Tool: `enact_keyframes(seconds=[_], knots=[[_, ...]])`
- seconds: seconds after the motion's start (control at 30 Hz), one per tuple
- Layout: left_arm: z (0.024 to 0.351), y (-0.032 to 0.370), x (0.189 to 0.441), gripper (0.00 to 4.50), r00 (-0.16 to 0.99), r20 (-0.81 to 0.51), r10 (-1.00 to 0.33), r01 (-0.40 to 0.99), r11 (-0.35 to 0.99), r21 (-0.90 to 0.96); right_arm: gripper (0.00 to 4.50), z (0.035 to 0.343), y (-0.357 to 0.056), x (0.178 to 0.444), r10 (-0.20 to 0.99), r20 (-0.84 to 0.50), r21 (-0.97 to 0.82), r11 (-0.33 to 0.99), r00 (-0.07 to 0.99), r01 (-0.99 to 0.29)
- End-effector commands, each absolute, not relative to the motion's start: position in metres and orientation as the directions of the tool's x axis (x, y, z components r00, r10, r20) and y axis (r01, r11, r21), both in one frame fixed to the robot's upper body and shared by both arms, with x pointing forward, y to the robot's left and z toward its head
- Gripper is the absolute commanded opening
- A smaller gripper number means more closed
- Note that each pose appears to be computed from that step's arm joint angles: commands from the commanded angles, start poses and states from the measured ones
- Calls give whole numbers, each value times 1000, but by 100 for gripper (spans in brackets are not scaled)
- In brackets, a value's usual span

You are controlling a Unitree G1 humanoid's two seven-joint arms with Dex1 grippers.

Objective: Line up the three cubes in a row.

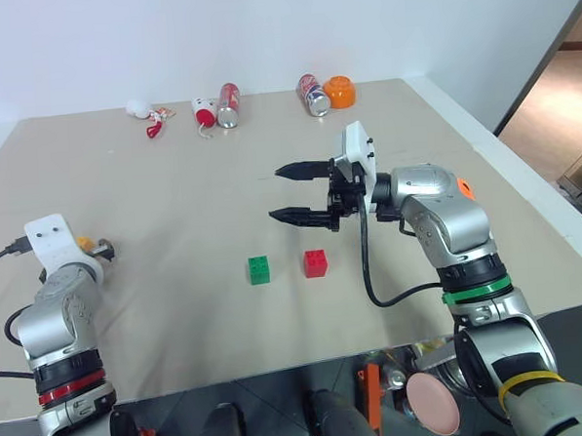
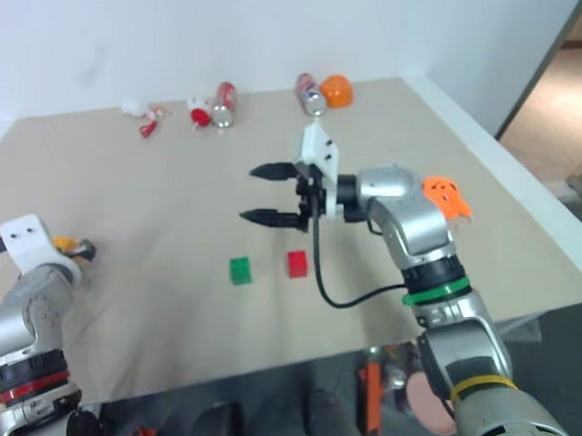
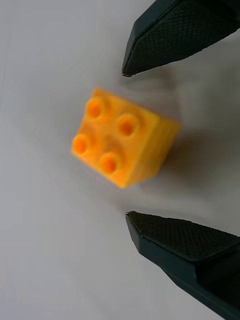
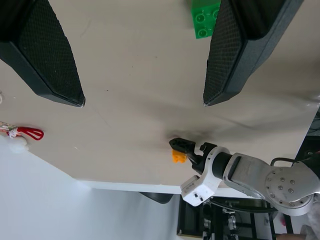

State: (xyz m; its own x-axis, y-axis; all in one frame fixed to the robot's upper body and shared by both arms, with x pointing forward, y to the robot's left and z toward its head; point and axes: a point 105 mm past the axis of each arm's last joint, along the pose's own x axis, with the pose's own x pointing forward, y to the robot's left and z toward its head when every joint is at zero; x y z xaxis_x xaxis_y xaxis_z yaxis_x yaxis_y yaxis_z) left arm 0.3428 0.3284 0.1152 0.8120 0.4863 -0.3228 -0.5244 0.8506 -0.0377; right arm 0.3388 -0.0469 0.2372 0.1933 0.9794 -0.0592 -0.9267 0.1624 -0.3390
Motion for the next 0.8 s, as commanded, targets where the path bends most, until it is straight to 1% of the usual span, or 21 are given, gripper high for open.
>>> enact_keyframes(seconds=[0.03,0.07,0.17,0.23,0.27,0.3,0.33,0.37,0.5,0.67,0.7,0.73,0.77,0.8], knots=[[130,333,349,448,822,-264,504,-528,849,-21,392,254,-53,339,977,-21,-387,189,213,-903],[129,332,350,448,824,-264,502,-525,851,-20,392,254,-53,340,977,-21,-387,190,214,-902],[125,331,350,372,825,-271,496,-519,855,-15,392,256,-55,340,975,-21,-392,196,221,-899],[124,331,350,298,826,-271,495,-516,856,-9,392,257,-56,341,974,-21,-394,200,227,-897],[123,332,349,274,823,-272,499,-520,854,-5,392,257,-57,342,973,-21,-394,203,229,-897],[123,332,349,242,822,-271,501,-520,854,-1,392,257,-57,342,973,-22,-394,204,231,-896],[123,332,349,201,823,-269,500,-519,855,1,392,257,-58,343,972,-23,-395,204,232,-896],[124,332,350,173,825,-267,499,-518,856,-1,392,257,-58,343,972,-24,-395,204,232,-896],[131,323,355,171,848,-243,471,-487,873,-8,392,258,-57,344,973,-25,-396,200,228,-896],[162,300,371,171,932,-101,348,-346,938,38,392,259,-55,345,975,-26,-400,194,223,-896],[173,290,376,171,956,-53,289,-287,957,36,392,259,-56,345,975,-27,-403,193,223,-895],[188,272,383,171,985,15,173,-174,984,38,392,261,-58,344,975,-29,-404,191,222,-894],[201,249,386,171,997,68,29,-33,998,56,392,262,-62,342,975,-34,-404,186,218,-896],[208,235,388,171,993,98,-69,62,995,74,392,263,-64,341,976,-38,-404,182,215,-897]])
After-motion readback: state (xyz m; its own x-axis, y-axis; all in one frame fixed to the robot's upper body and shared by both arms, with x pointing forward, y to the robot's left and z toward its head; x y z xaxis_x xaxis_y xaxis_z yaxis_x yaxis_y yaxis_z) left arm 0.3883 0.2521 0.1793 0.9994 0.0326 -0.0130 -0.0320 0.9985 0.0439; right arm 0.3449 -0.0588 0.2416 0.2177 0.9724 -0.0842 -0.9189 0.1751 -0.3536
